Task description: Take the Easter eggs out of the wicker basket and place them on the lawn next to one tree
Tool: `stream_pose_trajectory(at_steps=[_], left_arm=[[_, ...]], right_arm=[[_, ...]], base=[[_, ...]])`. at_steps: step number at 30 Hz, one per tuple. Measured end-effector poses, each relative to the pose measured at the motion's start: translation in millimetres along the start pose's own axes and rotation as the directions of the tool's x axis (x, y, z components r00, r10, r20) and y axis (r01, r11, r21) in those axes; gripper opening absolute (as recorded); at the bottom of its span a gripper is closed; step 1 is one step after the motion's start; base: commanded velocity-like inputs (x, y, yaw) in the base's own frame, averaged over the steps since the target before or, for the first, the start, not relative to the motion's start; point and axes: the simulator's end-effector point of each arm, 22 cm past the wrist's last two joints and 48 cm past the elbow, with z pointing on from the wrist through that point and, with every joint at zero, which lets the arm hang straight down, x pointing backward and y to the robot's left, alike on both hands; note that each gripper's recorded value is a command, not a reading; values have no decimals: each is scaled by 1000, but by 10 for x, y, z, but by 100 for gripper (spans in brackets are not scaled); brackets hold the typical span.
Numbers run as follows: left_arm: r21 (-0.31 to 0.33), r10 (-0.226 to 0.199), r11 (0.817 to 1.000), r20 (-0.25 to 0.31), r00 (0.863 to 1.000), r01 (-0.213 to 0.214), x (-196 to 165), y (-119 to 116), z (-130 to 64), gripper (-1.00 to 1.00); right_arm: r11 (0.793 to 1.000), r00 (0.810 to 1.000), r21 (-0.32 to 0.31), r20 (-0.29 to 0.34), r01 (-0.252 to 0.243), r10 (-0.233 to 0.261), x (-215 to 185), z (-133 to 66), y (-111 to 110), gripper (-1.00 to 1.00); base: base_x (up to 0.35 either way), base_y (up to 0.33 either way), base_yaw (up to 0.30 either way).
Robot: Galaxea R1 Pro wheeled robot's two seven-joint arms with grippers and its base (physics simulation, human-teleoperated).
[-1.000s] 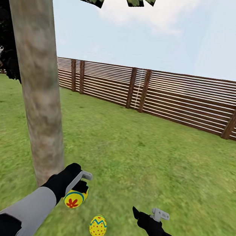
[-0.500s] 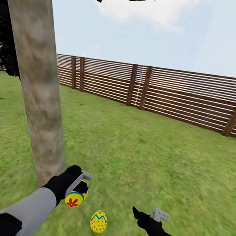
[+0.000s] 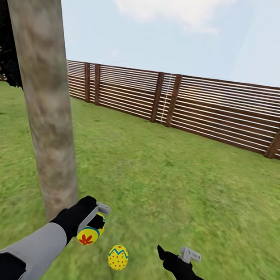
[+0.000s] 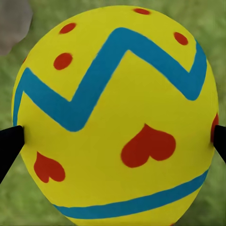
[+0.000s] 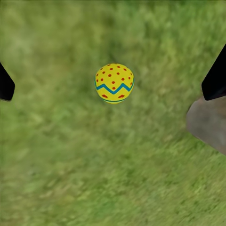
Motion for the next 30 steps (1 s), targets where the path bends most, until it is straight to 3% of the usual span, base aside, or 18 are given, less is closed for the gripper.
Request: stream_pose_trajectory(at_steps=[13,19,30], left_arm=[[-1,5,1000,-12,1000,-5,188,-45,302,-100],[0,6,1000,-12,1000,-6,262,-73,440,-100],[1,6,1000,-8,1000,-6,389,-112,645,-100]], right_arm=[[1000,1000,-1,-12,-4,4,285,137,-124,100],[994,1000,-110,1,-10,11,333,154,-3,100],[992,1000,-120,8,-26,28,507,224,-164,100]], base=[[0,0,0],[0,0,0],[0,0,0]])
